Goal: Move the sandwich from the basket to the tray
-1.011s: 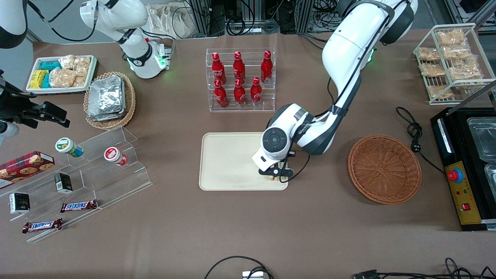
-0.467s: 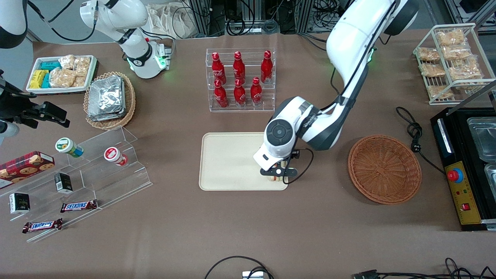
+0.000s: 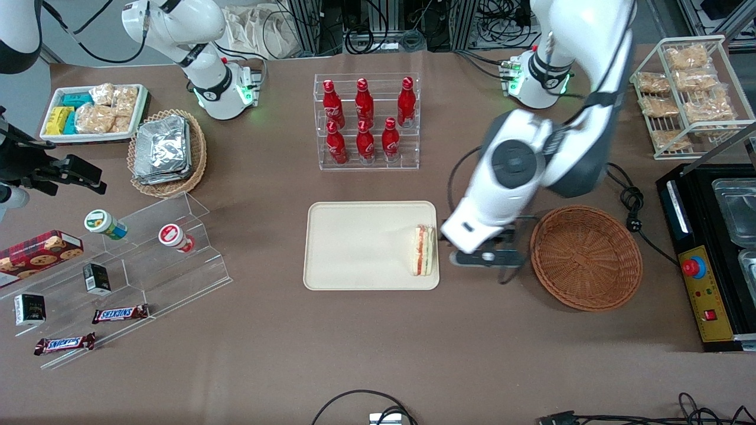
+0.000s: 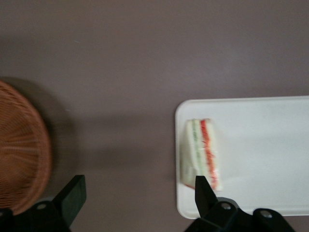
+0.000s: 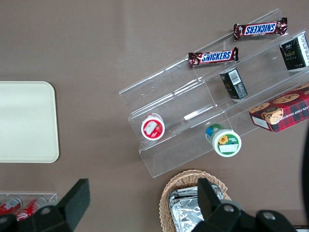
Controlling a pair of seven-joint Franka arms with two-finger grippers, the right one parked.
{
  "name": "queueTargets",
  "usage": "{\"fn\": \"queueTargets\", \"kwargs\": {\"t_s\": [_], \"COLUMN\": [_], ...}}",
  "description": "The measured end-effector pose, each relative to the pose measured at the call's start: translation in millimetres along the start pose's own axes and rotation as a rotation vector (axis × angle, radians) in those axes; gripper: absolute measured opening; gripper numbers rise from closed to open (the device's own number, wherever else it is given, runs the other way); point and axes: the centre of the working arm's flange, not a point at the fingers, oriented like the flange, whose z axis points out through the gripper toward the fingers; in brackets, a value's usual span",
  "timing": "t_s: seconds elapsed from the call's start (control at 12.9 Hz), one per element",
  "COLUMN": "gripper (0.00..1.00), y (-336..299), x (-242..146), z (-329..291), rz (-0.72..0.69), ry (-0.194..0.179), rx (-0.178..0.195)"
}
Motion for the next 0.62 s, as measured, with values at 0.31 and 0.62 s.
{"fn": "queueTargets", "kwargs": {"t_s": [0.31, 0.62], "gripper": [1.0, 1.0], "y": [-149, -176], "x": [-3, -39], "z": [-77, -134], "rz": [-0.05, -0.045], "ry": [-0.043, -0.067], "rx": [-0.032, -0.005]}}
